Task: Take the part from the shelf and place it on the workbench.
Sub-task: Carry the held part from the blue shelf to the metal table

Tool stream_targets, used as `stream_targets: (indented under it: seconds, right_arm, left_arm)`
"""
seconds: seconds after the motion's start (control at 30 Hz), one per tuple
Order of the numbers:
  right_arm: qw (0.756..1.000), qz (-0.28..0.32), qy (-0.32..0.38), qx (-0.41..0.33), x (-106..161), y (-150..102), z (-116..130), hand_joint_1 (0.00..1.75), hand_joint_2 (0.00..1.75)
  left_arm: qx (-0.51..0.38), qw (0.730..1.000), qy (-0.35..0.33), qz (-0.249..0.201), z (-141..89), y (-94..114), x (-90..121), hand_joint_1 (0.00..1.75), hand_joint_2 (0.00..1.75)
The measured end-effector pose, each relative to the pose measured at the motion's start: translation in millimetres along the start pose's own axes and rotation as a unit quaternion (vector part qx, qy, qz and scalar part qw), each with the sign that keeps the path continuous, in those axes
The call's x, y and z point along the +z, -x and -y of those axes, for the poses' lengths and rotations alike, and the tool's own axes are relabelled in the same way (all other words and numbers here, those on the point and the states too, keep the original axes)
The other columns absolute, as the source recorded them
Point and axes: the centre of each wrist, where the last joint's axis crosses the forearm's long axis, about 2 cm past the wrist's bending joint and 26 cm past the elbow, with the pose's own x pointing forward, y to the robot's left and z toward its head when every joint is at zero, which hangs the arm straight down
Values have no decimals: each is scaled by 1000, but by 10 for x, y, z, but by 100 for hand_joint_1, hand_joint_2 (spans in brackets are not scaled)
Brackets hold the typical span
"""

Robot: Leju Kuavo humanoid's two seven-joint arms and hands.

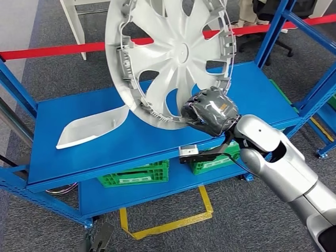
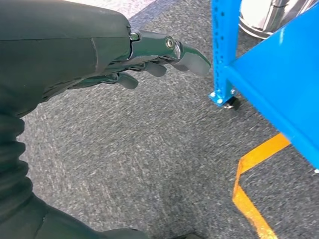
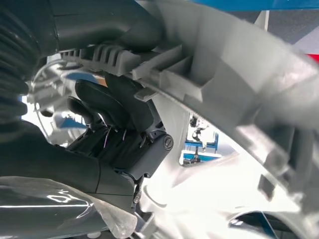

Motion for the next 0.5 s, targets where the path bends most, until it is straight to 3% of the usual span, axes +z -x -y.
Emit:
stream_targets:
  seconds: [0.5]
  right_arm:
    - [1000, 0, 4, 7, -31, 8, 51, 175, 175]
  left_arm:
    - [1, 1000, -2, -1, -5, 8, 0, 0, 175]
